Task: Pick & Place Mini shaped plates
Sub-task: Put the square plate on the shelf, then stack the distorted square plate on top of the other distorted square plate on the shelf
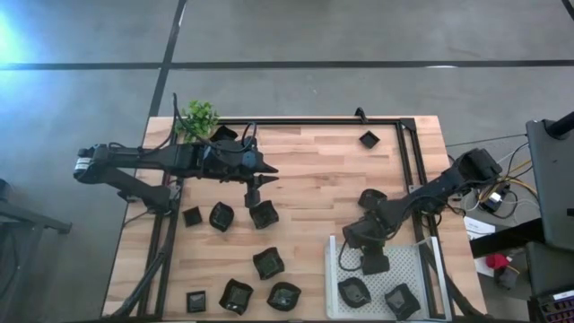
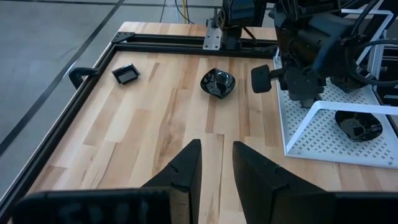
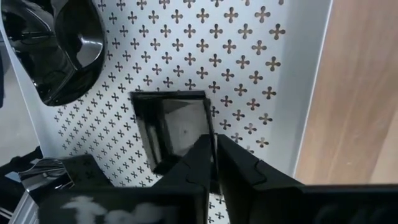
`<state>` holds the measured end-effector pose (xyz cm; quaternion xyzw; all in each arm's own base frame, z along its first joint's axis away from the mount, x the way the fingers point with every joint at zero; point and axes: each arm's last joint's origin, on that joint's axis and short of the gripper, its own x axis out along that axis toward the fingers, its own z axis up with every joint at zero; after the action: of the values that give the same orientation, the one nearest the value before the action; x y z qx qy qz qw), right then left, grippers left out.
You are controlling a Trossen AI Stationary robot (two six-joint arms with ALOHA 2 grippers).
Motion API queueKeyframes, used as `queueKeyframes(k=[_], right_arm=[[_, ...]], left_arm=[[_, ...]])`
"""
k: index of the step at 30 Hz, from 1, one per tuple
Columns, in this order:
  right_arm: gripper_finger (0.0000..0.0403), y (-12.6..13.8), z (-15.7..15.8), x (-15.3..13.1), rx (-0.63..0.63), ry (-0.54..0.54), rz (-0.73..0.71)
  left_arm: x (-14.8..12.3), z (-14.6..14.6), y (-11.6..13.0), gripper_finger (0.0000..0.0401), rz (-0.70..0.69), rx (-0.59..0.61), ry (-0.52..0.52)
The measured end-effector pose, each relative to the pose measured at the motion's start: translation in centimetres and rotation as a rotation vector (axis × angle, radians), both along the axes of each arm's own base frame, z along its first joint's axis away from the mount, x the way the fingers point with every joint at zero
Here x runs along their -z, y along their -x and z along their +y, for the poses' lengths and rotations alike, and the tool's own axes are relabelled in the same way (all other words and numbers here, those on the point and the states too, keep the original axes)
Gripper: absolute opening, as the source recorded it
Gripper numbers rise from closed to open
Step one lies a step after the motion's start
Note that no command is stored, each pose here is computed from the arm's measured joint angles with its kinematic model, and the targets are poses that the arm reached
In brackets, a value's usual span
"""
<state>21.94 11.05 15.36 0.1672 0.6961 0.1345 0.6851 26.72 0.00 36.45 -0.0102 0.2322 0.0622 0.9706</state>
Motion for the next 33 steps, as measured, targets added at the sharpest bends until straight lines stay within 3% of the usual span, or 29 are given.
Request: queueKeyframes(k=[9, 19, 24, 28, 33], right_arm=[[0.0076, 0.0, -0.1, -0.1, 0.004, 0.000, -0.002], [0.0073, 0.1, -0.9, -2.8, 0.079, -0.049, -0.089], [0.0066, 0.7, -2.4, -5.3, 0.177, -0.007, -0.216], [0.0066, 1.4, -4.1, -7.2, 0.324, 0.087, -0.332], [0.0072, 2.1, -6.1, -8.8, 0.494, 0.118, -0.406]], left_arm=[[0.0, 0.0, 0.0, 0.0085, -0.001, -0.001, 0.000], [0.0, 0.0, 0.0, 0.0085, -0.005, 0.002, -0.003], [0.0, 0.0, 0.0, 0.0085, -0.004, 0.002, -0.004], [0.0, 0.0, 0.0, 0.0085, -0.004, 0.002, -0.004], [0.0, 0.0, 0.0, 0.0085, -0.004, 0.002, -0.004]])
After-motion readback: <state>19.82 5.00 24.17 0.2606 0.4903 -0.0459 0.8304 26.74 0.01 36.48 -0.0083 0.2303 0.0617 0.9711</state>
